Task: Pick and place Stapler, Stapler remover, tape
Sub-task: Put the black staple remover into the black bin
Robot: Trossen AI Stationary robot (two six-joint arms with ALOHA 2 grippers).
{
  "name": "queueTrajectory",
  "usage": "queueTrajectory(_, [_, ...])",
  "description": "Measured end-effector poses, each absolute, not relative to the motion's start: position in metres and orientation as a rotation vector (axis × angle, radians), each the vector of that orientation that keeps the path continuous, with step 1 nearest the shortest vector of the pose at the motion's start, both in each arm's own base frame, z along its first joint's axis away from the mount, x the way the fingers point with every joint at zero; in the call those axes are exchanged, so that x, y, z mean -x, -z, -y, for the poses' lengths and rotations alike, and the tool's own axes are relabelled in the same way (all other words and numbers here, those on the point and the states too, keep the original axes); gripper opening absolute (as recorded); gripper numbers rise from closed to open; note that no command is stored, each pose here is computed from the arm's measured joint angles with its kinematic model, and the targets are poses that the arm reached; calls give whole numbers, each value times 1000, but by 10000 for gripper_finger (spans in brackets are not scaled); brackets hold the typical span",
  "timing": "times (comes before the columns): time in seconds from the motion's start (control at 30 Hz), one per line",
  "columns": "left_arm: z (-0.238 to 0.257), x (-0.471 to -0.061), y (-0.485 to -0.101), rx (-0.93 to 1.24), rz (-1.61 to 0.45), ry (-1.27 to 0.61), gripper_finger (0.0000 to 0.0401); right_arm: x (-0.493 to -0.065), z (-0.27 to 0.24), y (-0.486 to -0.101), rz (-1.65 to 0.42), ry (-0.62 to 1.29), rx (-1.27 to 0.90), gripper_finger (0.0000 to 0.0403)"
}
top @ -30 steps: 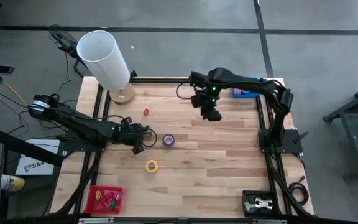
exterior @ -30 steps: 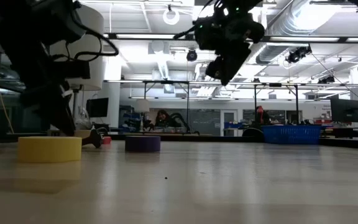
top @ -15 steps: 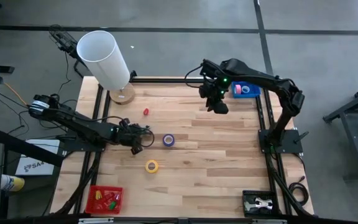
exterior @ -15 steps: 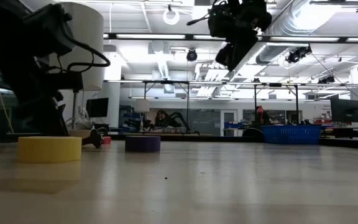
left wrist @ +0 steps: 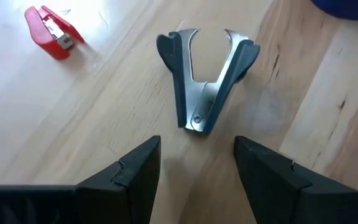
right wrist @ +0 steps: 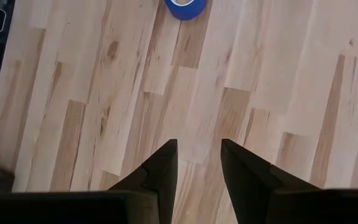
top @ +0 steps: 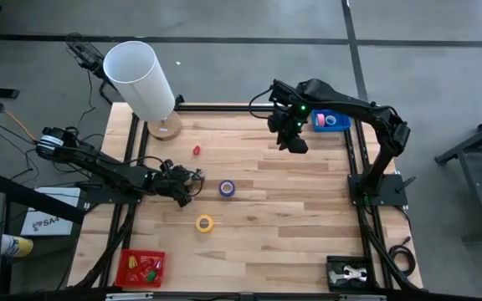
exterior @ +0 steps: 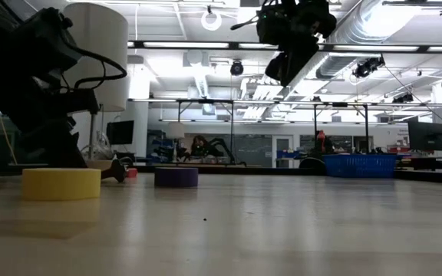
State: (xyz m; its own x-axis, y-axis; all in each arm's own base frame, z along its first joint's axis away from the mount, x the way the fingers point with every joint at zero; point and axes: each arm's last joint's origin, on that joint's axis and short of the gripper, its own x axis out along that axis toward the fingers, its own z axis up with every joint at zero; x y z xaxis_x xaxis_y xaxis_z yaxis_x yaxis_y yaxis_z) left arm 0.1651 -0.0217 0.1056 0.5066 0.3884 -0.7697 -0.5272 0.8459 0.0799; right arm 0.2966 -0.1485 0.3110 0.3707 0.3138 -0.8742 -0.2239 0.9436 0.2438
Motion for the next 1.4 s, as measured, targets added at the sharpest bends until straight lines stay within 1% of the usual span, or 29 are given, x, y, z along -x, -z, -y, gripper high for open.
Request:
queueTrajectory(0.3, [8,-165,-102,190,-857,-593,202,-297,148,-311,-1139,-347,-85,114])
queueTrajectory(0.57, [-8,-170,-103,189,-892,-506,202,-296,148,-311,-1141,-348,-86,114])
queueTrajectory(0.9, [-20,-174,-105,120,-885,-414,202,-296,148,-311,-1137,-357,-71,114])
queueTrajectory(1.4, [-24,-179,-109,133,-818,-407,198,-297,149,-311,-1132,-362,-60,114])
